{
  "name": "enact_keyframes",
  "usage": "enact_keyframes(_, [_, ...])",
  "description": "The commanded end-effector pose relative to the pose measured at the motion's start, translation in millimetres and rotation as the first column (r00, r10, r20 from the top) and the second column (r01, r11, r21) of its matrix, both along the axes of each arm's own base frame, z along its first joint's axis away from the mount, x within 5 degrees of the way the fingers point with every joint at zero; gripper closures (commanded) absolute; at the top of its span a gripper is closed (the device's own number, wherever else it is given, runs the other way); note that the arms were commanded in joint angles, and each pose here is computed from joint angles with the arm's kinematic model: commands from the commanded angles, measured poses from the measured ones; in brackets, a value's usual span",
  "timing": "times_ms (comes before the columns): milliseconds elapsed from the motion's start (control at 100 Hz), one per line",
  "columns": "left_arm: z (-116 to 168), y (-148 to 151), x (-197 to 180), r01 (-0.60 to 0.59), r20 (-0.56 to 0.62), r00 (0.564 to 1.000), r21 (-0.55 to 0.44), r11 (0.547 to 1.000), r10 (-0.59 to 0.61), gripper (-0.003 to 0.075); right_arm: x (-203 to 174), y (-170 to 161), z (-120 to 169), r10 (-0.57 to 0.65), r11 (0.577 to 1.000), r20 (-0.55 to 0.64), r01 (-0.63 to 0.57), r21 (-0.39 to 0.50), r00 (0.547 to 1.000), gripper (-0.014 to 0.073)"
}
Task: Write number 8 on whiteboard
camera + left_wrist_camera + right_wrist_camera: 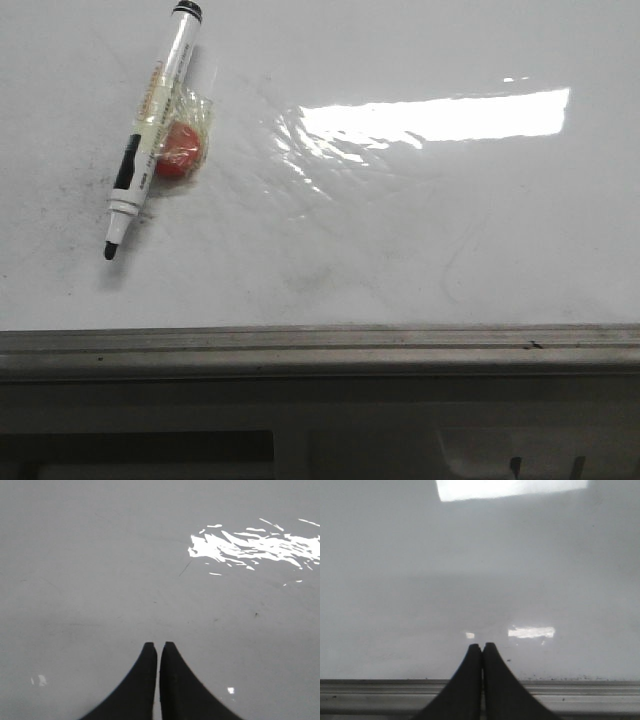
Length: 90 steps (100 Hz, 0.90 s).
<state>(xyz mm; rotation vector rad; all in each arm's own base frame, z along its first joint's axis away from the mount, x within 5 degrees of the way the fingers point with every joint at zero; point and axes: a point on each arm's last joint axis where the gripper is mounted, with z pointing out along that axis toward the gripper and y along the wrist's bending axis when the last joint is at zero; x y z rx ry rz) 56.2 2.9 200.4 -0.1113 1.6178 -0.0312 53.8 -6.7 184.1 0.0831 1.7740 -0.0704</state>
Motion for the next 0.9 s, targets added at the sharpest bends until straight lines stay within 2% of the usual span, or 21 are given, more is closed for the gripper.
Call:
enact_keyframes(0, [-2.0,-0.2,-0.8,0.001,0.079,0.997,0.0,1.0,-0.001,0.0741,0.6,1.2,5.2,0.016,1.0,0.104,-0.015,-0.012,0.994,0.0658])
enact_keyframes(200, [-5.7,0.0,-0.8,-0.001,0.038,0.999,0.006,1.0,0.0,0.0741,0.9,1.6,9.1,0.023,0.999,0.145,-0.019,-0.03,0.989,0.0658])
enact_keyframes(570, [-5.3,-0.1,-0.8,0.0,0.044,0.999,0.0,1.0,0.0,0.0741,1.1,2.5,15.2,0.034,0.999,0.211,-0.027,-0.036,0.977,0.0658])
enact_keyframes(890, [-4.8,-0.2,-0.8,0.001,0.048,0.999,-0.009,1.0,0.0,0.0741,1.1,2.6,15.4,0.033,0.999,0.213,-0.027,-0.029,0.977,0.0658])
